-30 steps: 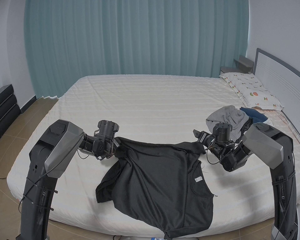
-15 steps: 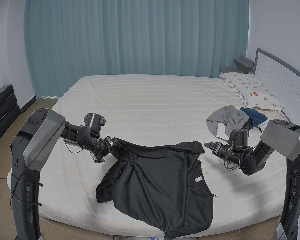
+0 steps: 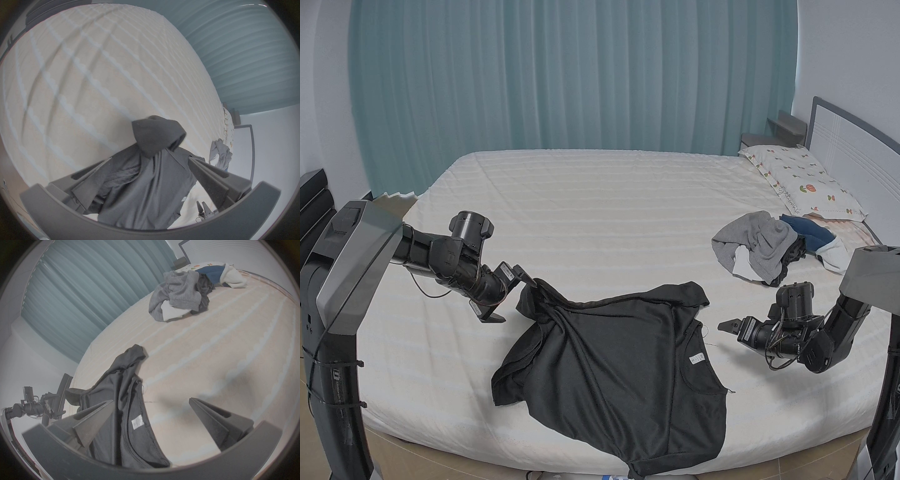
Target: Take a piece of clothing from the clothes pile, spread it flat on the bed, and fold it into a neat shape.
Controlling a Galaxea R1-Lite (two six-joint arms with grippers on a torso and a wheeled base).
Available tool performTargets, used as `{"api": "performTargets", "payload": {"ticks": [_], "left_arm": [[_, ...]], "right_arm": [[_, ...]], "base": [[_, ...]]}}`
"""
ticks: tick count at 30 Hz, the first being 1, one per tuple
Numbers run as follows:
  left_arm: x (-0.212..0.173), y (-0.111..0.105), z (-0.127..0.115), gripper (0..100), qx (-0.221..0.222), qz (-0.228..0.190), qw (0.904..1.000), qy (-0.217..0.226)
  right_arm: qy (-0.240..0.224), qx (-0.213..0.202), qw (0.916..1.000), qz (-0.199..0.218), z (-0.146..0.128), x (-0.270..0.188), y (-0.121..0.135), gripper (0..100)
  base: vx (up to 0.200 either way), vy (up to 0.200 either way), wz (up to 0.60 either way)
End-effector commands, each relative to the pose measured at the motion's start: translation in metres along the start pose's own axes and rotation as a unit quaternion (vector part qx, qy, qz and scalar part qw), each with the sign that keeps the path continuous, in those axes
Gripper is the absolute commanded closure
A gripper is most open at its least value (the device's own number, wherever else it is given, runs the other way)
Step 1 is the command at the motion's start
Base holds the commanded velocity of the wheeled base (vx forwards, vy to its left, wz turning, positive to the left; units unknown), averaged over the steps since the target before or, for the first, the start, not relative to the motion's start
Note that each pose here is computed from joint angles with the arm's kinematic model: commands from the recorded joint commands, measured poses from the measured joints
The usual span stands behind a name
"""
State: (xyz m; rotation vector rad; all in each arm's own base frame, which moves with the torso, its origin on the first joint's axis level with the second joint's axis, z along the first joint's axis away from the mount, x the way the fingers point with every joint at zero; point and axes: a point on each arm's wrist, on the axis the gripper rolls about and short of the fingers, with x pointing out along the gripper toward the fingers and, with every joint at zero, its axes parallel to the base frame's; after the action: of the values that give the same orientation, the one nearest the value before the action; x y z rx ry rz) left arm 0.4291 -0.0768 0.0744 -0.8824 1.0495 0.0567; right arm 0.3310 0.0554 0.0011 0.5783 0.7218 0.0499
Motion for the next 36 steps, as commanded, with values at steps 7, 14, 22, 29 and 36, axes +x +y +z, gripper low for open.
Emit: {"api": "performTargets", "payload": {"ticks": [7,14,22,29,36], "left_arm": [[-0.032,0.046,-0.04,0,0.013,-0.042,0.9979,-0.048],[-0.045,0.061,-0.065,0,0.01,0.006,0.9967,-0.081],[-0.033,0.061,-0.095,0,0.003,0.013,0.9919,-0.126],[-0.019,0.07,-0.101,0,0.003,0.02,0.9926,-0.12],[-0.019,0.078,-0.106,0,0.003,0.033,0.9929,-0.114]], "right_arm": [[0.073,-0.018,0.9971,-0.014,-0.042,-0.013,0.001,0],[0.121,-0.041,0.9917,-0.014,-0.073,-0.02,0.01,0],[0.137,-0.051,0.9891,-0.023,-0.086,-0.02,0.01,0],[0.135,-0.042,0.9893,-0.036,-0.089,-0.016,0.01,100],[0.117,-0.031,0.9908,-0.06,-0.08,-0.025,0.0,100]], "base": [[0.0,0.0,0.0],[0.0,0.0,0.0],[0.0,0.0,0.0],[0.0,0.0,0.0],[0.0,0.0,0.0]]}}
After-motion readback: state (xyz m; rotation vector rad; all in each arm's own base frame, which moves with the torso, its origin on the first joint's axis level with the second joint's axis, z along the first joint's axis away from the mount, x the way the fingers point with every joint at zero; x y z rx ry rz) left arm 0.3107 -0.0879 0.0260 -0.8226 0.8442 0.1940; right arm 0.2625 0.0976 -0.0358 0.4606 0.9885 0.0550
